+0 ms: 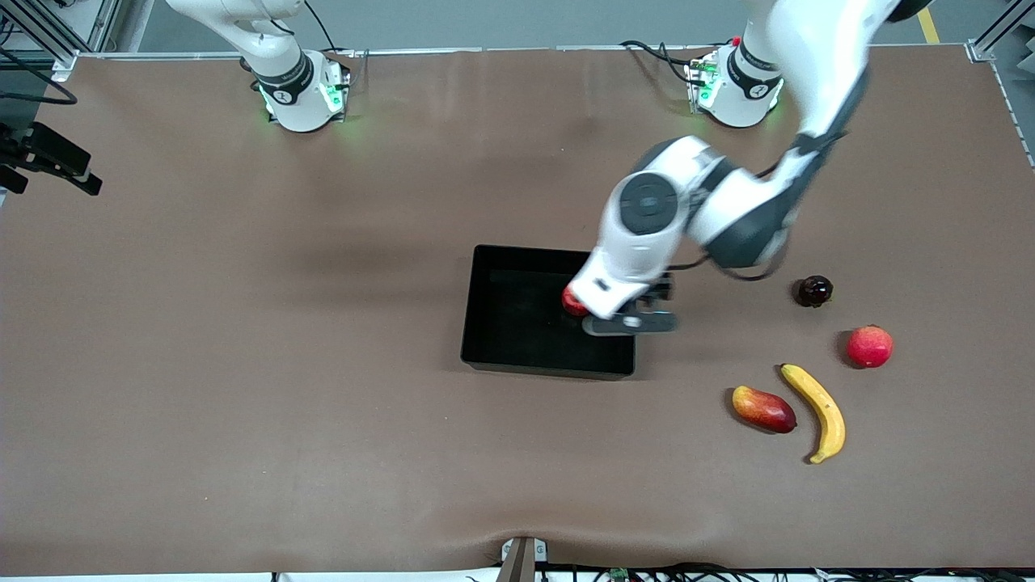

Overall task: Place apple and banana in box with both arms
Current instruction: 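Move the left gripper back to the yellow banana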

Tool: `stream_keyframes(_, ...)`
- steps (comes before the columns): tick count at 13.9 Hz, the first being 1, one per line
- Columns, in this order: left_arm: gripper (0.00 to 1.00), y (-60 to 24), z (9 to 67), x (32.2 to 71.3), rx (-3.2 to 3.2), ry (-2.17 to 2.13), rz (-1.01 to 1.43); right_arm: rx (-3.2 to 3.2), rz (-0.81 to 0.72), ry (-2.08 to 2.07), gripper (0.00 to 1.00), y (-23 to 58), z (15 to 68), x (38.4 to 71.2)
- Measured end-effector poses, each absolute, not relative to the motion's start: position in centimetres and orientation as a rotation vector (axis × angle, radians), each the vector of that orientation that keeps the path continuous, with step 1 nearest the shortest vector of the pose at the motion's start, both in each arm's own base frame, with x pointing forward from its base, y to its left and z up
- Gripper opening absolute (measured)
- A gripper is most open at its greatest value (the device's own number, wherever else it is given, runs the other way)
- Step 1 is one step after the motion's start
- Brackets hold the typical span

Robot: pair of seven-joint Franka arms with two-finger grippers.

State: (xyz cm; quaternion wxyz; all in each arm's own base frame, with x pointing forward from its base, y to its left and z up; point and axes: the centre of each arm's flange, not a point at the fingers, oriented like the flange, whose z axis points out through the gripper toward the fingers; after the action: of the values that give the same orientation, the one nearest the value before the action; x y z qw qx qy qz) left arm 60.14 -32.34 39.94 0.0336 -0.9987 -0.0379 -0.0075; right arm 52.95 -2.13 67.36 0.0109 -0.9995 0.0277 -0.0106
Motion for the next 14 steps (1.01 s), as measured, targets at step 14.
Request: stream_keyframes(14,1.0,-0.8,30.4,70.5,-3.047,-0.649,-0.034,-3.123,-0.019,0.078,1.0,-1.9,66.4,53.7)
